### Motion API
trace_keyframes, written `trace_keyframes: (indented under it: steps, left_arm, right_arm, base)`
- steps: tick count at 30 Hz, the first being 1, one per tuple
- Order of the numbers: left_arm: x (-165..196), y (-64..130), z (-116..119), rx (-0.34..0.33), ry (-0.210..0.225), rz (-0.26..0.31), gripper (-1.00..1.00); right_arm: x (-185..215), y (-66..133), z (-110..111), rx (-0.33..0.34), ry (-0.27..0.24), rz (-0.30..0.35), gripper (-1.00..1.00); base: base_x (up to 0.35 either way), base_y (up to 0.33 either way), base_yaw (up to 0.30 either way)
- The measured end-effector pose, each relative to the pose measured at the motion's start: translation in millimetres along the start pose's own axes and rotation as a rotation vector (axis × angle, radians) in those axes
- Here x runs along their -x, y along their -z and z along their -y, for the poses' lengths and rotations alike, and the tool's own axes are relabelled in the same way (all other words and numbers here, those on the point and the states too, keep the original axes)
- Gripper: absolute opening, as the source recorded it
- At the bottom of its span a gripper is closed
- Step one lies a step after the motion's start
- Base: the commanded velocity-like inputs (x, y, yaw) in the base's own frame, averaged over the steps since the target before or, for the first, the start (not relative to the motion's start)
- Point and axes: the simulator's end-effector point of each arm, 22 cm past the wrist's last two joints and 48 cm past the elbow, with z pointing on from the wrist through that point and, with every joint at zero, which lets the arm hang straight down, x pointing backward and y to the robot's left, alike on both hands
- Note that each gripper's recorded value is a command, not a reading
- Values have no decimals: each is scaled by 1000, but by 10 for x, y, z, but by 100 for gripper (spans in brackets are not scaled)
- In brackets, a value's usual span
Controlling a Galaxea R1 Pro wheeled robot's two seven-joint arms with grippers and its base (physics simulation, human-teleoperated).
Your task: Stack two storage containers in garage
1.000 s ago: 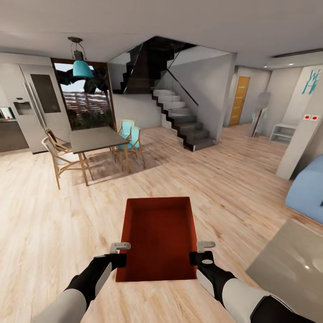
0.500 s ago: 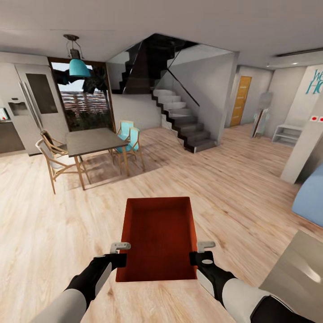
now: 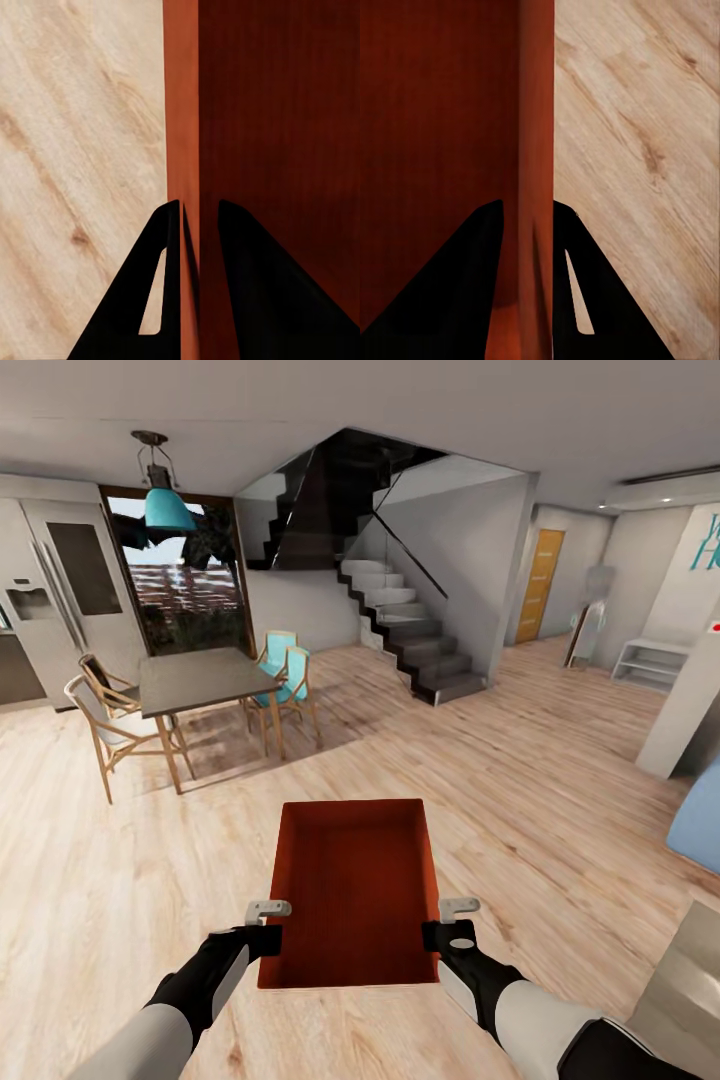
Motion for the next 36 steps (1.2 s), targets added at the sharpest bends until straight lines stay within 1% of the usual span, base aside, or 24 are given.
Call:
trace_keyframes:
  steps: [30,36]
  left_arm:
    - [3,0,4,-1,0,1,-100]
    - [12,1,0,0,-2,2,-100]
  right_arm:
    - [0,-1,4,1,-2,2,-100]
    - [-1,2,0,-2,-6,3,-100]
  base:
    - [321,0,0]
    - [321,0,-140]
